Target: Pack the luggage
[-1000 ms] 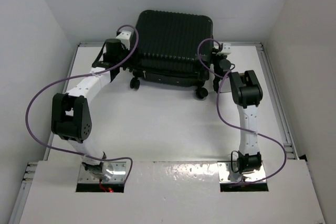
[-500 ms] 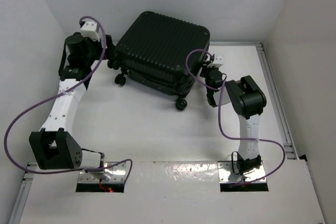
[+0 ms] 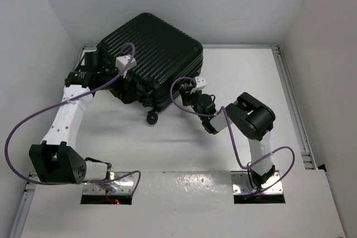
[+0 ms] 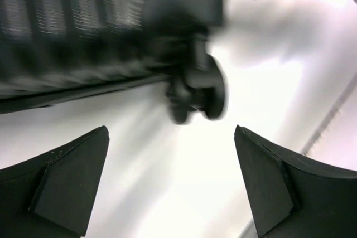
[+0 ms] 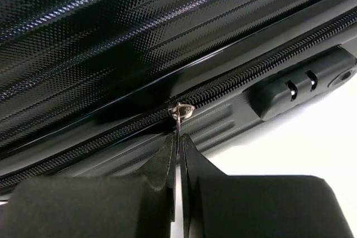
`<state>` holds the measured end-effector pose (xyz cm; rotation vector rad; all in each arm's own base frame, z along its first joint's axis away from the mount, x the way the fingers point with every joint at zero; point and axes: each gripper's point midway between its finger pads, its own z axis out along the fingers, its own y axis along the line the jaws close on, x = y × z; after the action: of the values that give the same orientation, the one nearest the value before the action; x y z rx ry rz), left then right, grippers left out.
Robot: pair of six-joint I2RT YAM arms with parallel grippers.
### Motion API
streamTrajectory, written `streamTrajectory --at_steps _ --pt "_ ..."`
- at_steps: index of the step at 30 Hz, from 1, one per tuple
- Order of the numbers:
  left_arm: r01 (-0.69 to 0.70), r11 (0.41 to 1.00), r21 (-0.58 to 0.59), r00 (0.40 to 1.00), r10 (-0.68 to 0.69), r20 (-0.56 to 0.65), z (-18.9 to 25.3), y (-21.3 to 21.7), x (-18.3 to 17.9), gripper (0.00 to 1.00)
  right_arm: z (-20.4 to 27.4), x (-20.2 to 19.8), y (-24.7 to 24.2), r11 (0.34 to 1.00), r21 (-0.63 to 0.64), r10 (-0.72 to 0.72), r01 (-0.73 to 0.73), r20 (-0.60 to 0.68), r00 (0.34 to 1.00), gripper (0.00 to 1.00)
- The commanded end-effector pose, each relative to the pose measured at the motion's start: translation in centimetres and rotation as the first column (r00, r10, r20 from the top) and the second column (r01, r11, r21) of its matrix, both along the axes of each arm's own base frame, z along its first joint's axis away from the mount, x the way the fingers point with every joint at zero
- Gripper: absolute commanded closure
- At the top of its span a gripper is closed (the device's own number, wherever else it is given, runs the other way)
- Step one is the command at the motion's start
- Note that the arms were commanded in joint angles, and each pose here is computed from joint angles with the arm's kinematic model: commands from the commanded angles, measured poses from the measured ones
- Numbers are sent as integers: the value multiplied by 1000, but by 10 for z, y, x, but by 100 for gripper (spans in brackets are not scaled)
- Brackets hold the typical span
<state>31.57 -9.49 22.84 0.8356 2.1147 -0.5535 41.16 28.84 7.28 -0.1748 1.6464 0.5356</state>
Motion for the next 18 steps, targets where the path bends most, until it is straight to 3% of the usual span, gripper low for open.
streamTrajectory --at_steps 1,10,18 --pt "124 992 -10 990 -124 -64 -9 -15 -34 0 107 -1 5 969 240 -16 -58 297 955 100" --pt "84 996 23 994 -82 -69 -29 -34 -33 0 99 18 -17 977 209 -91 28 299 950 100" --pt "-115 993 6 993 115 36 -22 -47 3 0 101 23 -19 977 213 -97 31 305 947 100"
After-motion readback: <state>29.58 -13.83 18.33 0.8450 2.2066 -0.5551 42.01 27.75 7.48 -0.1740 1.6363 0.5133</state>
